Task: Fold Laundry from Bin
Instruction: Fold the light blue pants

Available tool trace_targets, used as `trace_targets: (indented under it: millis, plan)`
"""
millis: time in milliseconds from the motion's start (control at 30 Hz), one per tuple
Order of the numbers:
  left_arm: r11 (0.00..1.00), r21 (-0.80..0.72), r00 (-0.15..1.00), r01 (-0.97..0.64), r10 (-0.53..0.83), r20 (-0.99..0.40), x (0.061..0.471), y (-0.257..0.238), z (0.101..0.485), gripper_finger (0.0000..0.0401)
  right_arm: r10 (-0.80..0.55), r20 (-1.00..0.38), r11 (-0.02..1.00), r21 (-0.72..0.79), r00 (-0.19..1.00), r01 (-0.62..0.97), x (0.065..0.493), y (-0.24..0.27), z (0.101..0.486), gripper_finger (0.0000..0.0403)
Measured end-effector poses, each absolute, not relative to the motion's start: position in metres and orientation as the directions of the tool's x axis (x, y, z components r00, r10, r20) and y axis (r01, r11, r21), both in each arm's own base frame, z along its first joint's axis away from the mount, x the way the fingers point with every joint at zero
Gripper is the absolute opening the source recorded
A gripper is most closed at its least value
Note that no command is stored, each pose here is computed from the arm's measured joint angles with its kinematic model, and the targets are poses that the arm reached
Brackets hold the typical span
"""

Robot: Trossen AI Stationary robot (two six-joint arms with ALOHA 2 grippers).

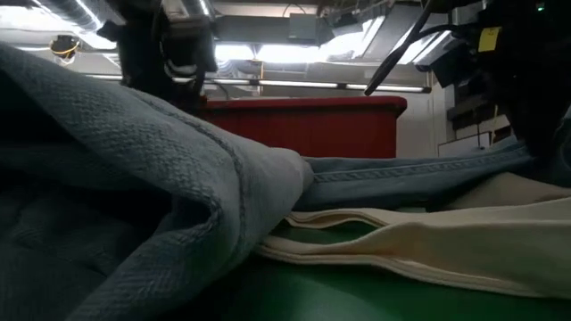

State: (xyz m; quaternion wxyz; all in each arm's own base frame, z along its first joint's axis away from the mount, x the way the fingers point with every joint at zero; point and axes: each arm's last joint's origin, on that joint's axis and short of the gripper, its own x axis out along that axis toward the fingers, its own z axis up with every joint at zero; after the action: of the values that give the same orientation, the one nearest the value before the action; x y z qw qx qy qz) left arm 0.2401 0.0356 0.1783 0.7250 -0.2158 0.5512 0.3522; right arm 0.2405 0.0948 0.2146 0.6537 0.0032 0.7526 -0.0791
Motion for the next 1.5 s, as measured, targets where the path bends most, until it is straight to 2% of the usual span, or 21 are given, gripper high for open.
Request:
trace_targets:
  millis: [133,400,567,800,1067,1267,1400,1500]
  plan:
    - [0.687,0.042,0.180,-0.725,0.248,-0.952,0.248,0.028,0.191,0.0050,-0.101,-0.985,0.987,-0.117,-0.142,0.108,0.241,0.095,0.215,0.0008]
    - [0.776,-0.155,0.294,-0.611,0.041,-0.955,0.261,-0.013,0.204,0.0050,-0.100,-0.985,0.987,-0.116,-0.139,0.108,0.241,0.095,0.215,0.0008]
    - [0.788,-0.190,0.315,-0.586,0.006,-0.949,0.259,-0.042,0.205,0.0050,-0.100,-0.985,0.987,-0.115,-0.137,0.108,0.241,0.095,0.215,0.0015]
    - [0.789,-0.178,0.331,-0.588,0.034,-0.943,0.254,-0.065,0.205,0.0050,-0.091,-0.986,0.988,-0.107,-0.138,0.111,0.241,0.095,0.214,0.0050]
    - [0.805,-0.173,0.352,-0.567,0.046,-0.935,0.254,-0.073,0.208,0.0050,-0.096,-0.983,0.980,-0.121,-0.157,0.158,0.240,0.093,0.215,0.0136]
    - [0.840,-0.200,0.400,-0.505,0.022,-0.916,0.260,-0.083,0.226,0.0050,-0.100,-0.971,0.973,-0.141,-0.219,0.181,0.241,0.085,0.233,0.0151]
    - [0.859,-0.225,0.443,-0.461,0.003,-0.896,0.264,-0.090,0.242,0.0050,-0.155,-0.975,0.973,-0.179,-0.162,0.146,0.248,0.084,0.257,0.0151]
    - [0.870,-0.243,0.466,-0.428,-0.018,-0.885,0.265,-0.099,0.249,0.0050,-0.181,-0.982,0.977,-0.186,-0.057,0.105,0.257,0.085,0.274,0.0151]
